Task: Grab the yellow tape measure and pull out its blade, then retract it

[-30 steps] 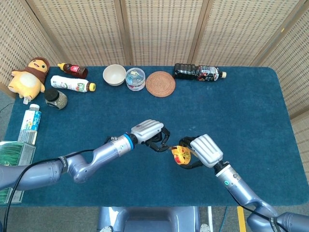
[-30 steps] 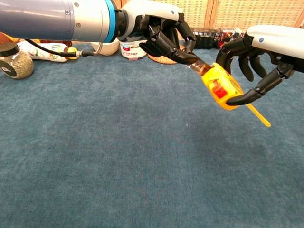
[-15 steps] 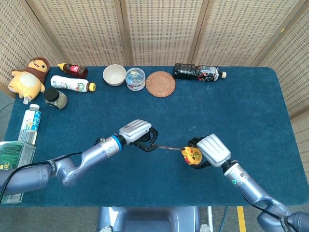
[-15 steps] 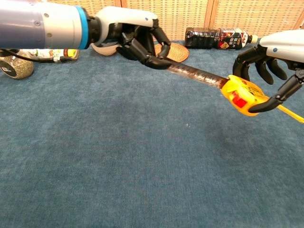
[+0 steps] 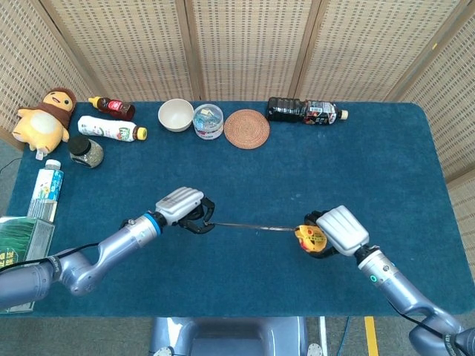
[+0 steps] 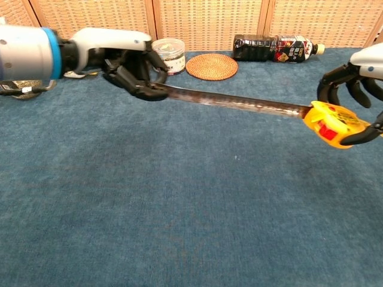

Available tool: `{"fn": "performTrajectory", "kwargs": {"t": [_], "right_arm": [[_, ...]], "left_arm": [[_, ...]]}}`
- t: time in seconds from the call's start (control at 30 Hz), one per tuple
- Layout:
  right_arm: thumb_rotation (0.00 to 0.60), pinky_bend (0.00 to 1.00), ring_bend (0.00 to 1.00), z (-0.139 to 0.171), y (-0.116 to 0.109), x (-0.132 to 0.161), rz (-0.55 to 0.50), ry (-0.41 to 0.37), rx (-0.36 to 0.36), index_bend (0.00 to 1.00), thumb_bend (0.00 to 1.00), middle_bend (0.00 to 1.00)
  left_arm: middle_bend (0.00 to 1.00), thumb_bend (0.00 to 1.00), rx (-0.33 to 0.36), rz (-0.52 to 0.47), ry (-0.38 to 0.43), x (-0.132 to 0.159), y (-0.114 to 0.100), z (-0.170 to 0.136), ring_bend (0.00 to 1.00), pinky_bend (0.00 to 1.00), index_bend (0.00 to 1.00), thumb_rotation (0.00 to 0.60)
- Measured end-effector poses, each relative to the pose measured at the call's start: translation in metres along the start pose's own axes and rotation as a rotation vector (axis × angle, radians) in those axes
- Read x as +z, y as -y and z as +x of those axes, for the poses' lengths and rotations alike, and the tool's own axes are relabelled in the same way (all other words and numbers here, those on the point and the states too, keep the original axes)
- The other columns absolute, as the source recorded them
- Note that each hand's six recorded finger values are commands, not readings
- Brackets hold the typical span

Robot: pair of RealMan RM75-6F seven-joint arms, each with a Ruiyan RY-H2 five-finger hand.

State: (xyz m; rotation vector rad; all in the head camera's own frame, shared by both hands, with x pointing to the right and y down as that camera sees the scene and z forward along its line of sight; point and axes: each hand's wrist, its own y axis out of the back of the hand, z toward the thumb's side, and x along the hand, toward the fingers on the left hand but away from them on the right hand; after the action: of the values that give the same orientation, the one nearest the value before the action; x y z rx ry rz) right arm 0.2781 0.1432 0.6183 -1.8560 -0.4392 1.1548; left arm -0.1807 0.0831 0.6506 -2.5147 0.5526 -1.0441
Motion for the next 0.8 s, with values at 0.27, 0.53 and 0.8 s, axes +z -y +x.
{"fn": "performTrajectory", "kwargs": {"t": [0.27, 0.53, 0.8], "right_arm": [[0.464, 0.66, 0.63, 0.010, 0.005, -0.014, 0.049, 0.016, 0.035, 0.58, 0.20, 0.62], [0.467, 0.66, 0.63, 0.016, 0.011, -0.023, 0.071, 0.022, 0.059, 0.58, 0.20, 0.62], [0.465, 0.66, 0.63, 0.020, 0.014, -0.030, 0.076, 0.032, 0.063, 0.58, 0.20, 0.62]], "left_arm": [[1.00, 0.36, 0.032, 0.020, -0.060, -0.029, -0.011, -0.022, 0.97, 1.00, 0.71, 0.534], [1.00, 0.36, 0.052, 0.019, -0.119, -0.052, -0.018, -0.041, 0.97, 1.00, 0.71, 0.532], [1.00, 0.36, 0.071, -0.001, -0.167, -0.070, -0.020, -0.055, 0.97, 1.00, 0.71, 0.535]]}}
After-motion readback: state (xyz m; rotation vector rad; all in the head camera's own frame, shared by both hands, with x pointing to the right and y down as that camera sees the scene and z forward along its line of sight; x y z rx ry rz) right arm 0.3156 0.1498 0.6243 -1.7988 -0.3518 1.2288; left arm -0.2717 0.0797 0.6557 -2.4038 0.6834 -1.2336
